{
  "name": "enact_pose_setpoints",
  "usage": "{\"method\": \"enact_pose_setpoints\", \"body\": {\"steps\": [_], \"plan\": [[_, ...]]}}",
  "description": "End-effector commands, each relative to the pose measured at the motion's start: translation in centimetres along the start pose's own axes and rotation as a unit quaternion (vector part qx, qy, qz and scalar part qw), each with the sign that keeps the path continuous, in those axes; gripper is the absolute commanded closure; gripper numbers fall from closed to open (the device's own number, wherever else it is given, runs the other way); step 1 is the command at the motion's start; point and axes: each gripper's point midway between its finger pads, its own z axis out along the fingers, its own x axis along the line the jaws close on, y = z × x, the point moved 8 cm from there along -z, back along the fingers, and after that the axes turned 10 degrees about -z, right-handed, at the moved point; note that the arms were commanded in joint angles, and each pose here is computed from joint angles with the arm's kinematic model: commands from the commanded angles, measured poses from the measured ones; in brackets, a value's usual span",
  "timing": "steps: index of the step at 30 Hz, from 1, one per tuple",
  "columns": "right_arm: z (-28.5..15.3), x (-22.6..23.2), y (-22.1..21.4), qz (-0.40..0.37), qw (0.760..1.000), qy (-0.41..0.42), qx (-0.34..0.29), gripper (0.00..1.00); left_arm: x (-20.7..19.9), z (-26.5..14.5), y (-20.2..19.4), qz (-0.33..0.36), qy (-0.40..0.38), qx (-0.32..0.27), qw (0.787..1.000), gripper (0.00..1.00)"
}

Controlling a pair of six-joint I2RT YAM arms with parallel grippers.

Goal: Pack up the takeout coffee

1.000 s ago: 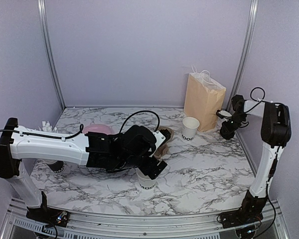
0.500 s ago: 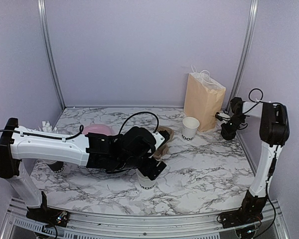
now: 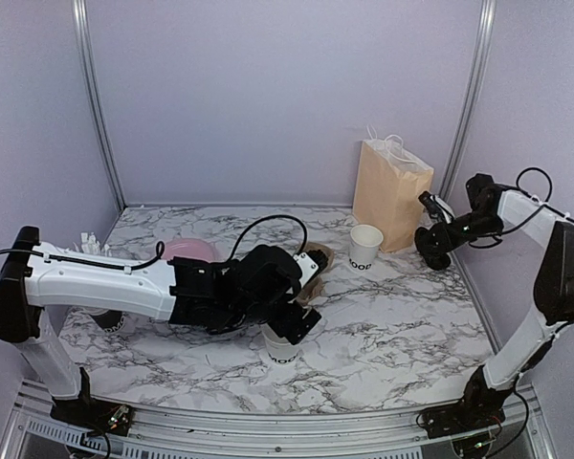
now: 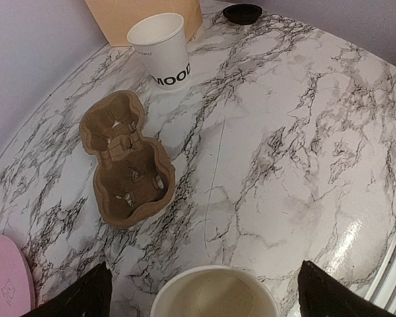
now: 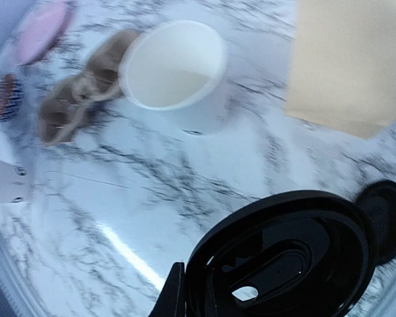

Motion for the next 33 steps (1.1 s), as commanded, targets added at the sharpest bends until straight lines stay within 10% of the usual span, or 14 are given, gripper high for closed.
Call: {"method": "enact_pose_setpoints", "body": {"steps": [1,7,16,33], "plan": [[-2.7,7.5,2.2,-0.014,0.956,0.243,-0.162,0.93,-0.3,-0.2,2.1,0.012,0.008,-0.091,0.996,0.01],[-4.3,13.8,4.7,-0.080,0.884,0.389,-0.246,0.93,-0.5,-3.4,5.9,0.049,-0.035,-0.289,0.955,0.01],[-5.5,20.2,6.8,-0.141,0.818,0.482,-0.280,0.94,-3.0,-1.8,9.6,0.065,-0.077,-0.367,0.925,0.01],[-6.2,22.9,6.6,-0.166,0.801,0.507,-0.270,0.93,-3.2,-0.4,10.7,0.013,-0.159,-0.392,0.906,0.10]]}}
